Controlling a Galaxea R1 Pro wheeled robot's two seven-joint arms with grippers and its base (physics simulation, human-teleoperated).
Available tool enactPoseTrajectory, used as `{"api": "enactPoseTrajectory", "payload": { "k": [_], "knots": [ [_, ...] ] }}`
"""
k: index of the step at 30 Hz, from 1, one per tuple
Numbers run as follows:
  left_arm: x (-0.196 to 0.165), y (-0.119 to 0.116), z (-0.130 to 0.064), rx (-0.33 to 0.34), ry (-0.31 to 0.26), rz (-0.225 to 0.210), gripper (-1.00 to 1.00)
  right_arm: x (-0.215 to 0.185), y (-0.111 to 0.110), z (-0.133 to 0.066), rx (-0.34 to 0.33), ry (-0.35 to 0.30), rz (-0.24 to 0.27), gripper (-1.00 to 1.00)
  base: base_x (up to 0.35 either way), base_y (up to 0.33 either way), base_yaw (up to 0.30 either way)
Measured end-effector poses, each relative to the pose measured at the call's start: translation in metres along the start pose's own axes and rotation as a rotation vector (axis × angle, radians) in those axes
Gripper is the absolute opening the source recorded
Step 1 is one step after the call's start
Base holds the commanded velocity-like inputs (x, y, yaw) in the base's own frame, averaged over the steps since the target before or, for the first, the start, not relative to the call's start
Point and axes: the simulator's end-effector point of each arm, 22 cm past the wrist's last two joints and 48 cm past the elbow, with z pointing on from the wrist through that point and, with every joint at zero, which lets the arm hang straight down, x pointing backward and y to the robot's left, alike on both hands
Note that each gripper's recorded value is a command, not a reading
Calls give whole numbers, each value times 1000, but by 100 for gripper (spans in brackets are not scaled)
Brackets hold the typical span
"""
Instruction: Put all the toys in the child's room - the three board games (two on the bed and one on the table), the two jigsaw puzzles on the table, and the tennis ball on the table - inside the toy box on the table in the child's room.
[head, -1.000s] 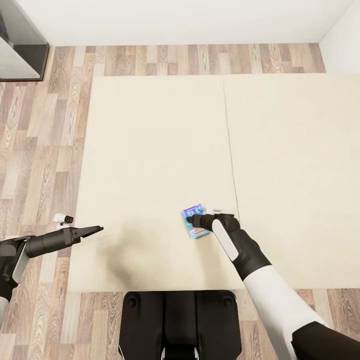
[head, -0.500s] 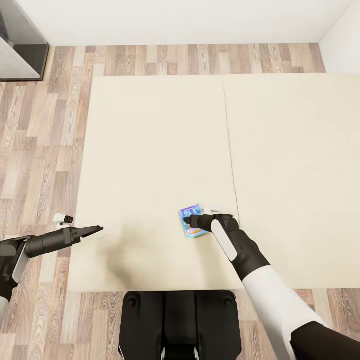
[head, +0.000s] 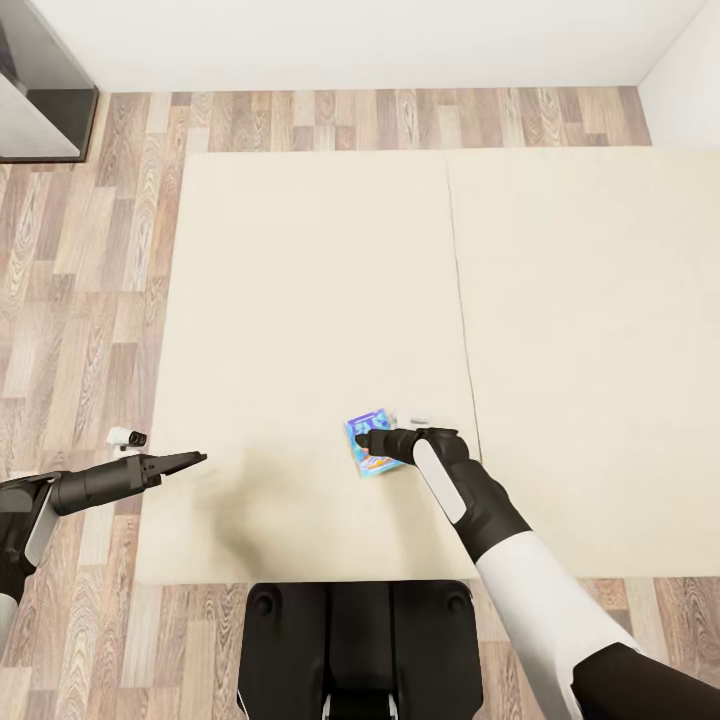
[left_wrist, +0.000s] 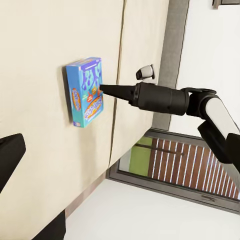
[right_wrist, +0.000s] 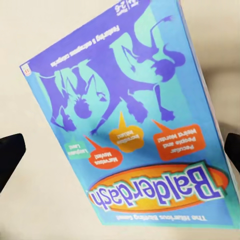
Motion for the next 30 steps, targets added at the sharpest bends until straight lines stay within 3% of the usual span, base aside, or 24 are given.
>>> {"api": "enactPoseTrajectory", "payload": {
  "k": [11,30],
  "knots": [
    [0,0,0,0,0,-1,100,11,-6,5,15,26,2,100,0,0,0],
    [0,0,0,0,0,0,100,4,-6,5,17,-10,3,100,0,0,0]
  ]
}}
